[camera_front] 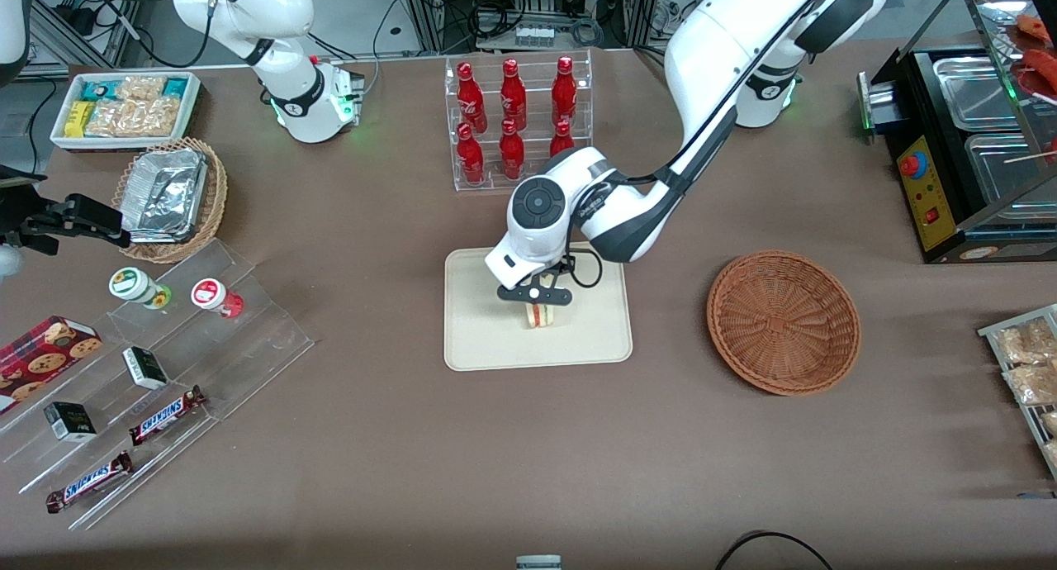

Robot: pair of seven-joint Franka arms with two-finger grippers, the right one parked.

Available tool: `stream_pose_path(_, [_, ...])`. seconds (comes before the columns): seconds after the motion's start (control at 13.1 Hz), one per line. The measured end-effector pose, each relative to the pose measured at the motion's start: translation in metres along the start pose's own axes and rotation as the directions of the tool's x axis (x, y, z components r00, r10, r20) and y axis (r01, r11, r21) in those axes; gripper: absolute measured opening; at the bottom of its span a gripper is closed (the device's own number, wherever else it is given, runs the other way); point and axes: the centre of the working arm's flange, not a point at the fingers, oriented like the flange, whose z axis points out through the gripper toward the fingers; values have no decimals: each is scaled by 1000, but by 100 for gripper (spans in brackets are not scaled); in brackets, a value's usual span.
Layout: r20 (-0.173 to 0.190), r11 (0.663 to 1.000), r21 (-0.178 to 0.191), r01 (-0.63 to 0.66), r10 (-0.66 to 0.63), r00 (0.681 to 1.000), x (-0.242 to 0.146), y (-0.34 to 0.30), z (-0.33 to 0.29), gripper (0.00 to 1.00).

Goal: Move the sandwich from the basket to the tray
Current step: 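Lower the sandwich onto the tray and open the left gripper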

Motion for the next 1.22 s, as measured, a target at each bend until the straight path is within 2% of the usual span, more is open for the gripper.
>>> stream_pose_path(0.53, [-18,1000,13,-2,2,1000,-2,6,22,16])
stream_pose_path(0.61, [-19,1000,13,-1,1,1000,-1,6,22,22])
stream_pose_path(0.92, [-33,1000,5,7,-7,999,5,4,15,65])
stream_pose_path(1.15, [-74,999,-14,29,-30,997,15,1,-21,99])
stream_pose_path(1.22, [-88,999,-9,51,-51,995,20,-8,-45,100])
